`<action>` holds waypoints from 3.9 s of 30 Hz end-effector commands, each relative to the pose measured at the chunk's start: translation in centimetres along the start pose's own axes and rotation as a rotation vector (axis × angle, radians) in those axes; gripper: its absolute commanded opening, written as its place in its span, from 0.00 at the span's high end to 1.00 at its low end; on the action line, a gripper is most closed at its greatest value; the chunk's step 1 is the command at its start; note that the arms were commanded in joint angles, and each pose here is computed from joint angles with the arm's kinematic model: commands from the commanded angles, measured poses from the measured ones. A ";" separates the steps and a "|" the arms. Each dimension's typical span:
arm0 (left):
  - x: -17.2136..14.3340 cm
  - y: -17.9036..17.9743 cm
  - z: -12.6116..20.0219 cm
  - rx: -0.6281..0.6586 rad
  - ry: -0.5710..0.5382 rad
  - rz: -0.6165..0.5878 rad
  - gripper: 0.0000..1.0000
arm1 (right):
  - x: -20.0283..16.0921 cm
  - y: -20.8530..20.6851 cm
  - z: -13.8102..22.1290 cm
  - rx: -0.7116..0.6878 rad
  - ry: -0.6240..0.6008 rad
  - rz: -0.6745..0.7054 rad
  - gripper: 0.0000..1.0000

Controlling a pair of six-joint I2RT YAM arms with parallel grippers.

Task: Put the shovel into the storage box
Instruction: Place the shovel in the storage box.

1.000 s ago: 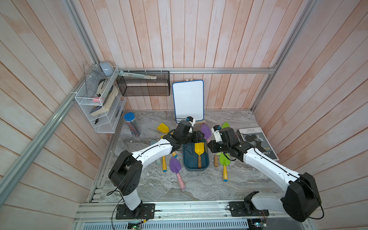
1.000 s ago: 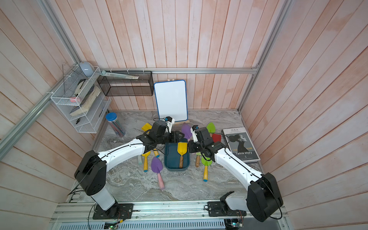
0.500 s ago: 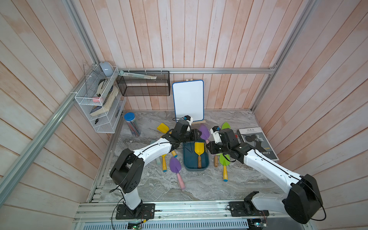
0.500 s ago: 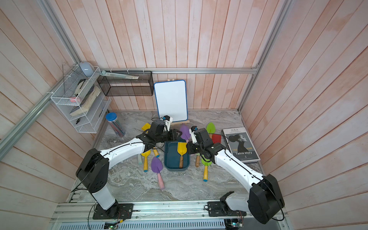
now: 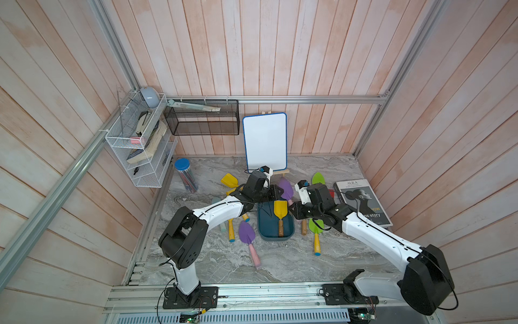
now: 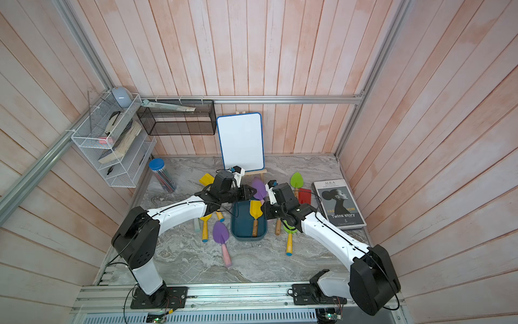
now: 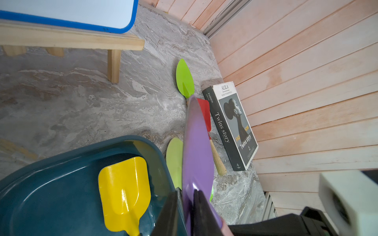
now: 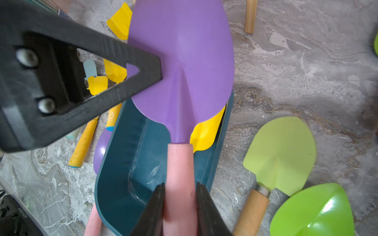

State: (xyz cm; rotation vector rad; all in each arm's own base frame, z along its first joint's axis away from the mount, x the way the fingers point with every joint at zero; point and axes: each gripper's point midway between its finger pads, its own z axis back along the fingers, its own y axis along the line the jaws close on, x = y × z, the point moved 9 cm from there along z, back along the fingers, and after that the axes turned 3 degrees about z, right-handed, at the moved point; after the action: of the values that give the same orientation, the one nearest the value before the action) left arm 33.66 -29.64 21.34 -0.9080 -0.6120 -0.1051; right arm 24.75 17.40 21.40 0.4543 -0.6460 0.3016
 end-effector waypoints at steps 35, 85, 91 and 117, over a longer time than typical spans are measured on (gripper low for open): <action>0.3 2.9 1.7 0.163 0.082 -0.128 1.00 | -0.1 0.3 1.9 0.005 -0.055 -0.030 0.47; -4.0 7.7 -2.8 0.182 0.268 0.011 1.00 | -0.7 -0.3 0.2 -0.027 -0.017 -0.021 0.47; -4.6 8.3 -3.2 0.197 0.287 0.027 1.00 | -0.8 -0.3 -0.1 -0.030 -0.012 -0.021 0.47; -4.7 8.8 -4.1 0.250 0.317 0.031 0.53 | -0.6 -0.4 -0.6 -0.032 -0.005 -0.015 0.47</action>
State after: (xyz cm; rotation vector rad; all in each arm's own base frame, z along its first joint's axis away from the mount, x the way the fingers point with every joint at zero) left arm 34.82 -28.18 12.25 -0.6938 -0.3562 -0.1481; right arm 24.64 17.18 20.67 0.4407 -0.6469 0.2670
